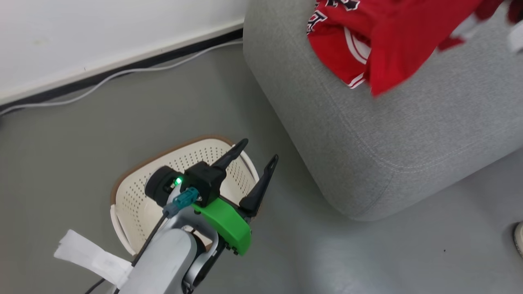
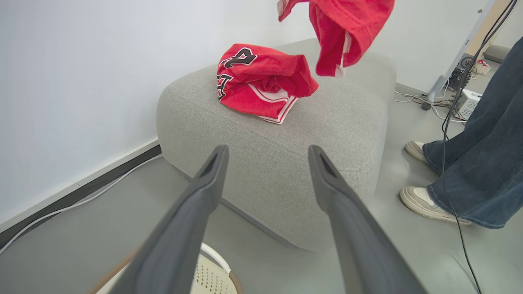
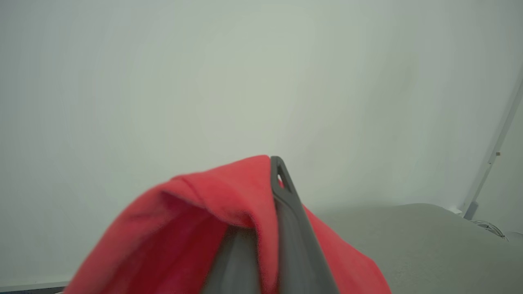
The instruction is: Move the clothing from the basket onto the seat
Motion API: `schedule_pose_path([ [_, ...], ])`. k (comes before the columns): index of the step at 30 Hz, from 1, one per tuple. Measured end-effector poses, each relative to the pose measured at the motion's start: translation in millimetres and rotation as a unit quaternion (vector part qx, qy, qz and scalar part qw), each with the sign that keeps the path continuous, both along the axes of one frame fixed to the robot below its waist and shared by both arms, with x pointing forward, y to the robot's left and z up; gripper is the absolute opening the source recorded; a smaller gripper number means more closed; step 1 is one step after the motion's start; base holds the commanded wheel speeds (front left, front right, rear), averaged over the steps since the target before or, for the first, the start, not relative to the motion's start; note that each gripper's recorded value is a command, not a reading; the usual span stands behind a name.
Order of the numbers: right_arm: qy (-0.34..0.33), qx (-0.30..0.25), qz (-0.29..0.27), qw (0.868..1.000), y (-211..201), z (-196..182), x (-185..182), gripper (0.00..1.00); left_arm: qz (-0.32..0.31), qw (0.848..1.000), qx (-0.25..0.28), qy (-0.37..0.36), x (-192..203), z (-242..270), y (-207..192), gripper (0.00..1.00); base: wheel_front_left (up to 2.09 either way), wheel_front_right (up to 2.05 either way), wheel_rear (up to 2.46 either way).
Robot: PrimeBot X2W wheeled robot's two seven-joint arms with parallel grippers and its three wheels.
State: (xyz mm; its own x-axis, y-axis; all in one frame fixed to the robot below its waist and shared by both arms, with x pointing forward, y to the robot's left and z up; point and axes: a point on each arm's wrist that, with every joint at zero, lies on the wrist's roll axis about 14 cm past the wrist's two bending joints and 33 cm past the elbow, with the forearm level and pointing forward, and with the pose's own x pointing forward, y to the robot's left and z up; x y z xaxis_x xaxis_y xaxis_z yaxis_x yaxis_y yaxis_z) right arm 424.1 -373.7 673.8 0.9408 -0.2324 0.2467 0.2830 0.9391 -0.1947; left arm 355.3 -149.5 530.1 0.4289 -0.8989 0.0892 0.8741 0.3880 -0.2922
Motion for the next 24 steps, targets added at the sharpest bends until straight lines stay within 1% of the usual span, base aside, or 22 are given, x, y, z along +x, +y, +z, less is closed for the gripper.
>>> schedule_pose_path([
  [2,-0.009,-0.009,-0.006,1.0,-6.3,17.9,13.7,0.0,0.005,1.0,-0.001,0.004,8.2,-1.7,3.0,1.0,0.0,0.0,0.0],
  [4,-0.009,-0.015,-0.008,1.0,-8.4,26.4,28.9,0.0,0.016,1.0,0.001,0.007,18.3,-5.5,8.3,1.0,0.0,0.0,0.0],
  [5,-0.006,-0.017,-0.008,1.0,-8.7,28.1,36.8,0.0,0.021,1.0,0.002,0.007,23.0,-7.4,11.5,1.0,0.0,0.0,0.0],
  [6,-0.006,-0.017,-0.008,1.0,-8.7,28.1,36.8,0.0,0.021,1.0,0.002,0.007,23.0,-7.4,11.5,1.0,0.0,0.0,0.0],
  [10,0.009,-0.023,-0.003,1.0,-6.1,26.6,68.2,0.0,0.041,0.999,0.006,0.017,40.2,-16.4,23.7,1.0,0.0,0.0,0.0],
  [15,0.038,-0.032,0.005,0.999,2.9,7.5,108.6,0.0,0.061,0.998,0.014,0.015,58.7,-26.7,36.6,1.0,0.0,0.0,0.0],
  [20,0.07,-0.031,-0.012,0.997,-2.1,-25.5,138.1,0.0,0.082,0.996,0.025,0.032,71.1,-45.6,53.0,1.0,0.0,0.0,0.0],
  [24,0.099,-0.031,-0.031,0.994,-9.3,-56.5,152.7,0.0,0.098,0.993,0.043,0.043,77.1,-62.3,68.5,1.0,0.0,0.0,0.0],
])
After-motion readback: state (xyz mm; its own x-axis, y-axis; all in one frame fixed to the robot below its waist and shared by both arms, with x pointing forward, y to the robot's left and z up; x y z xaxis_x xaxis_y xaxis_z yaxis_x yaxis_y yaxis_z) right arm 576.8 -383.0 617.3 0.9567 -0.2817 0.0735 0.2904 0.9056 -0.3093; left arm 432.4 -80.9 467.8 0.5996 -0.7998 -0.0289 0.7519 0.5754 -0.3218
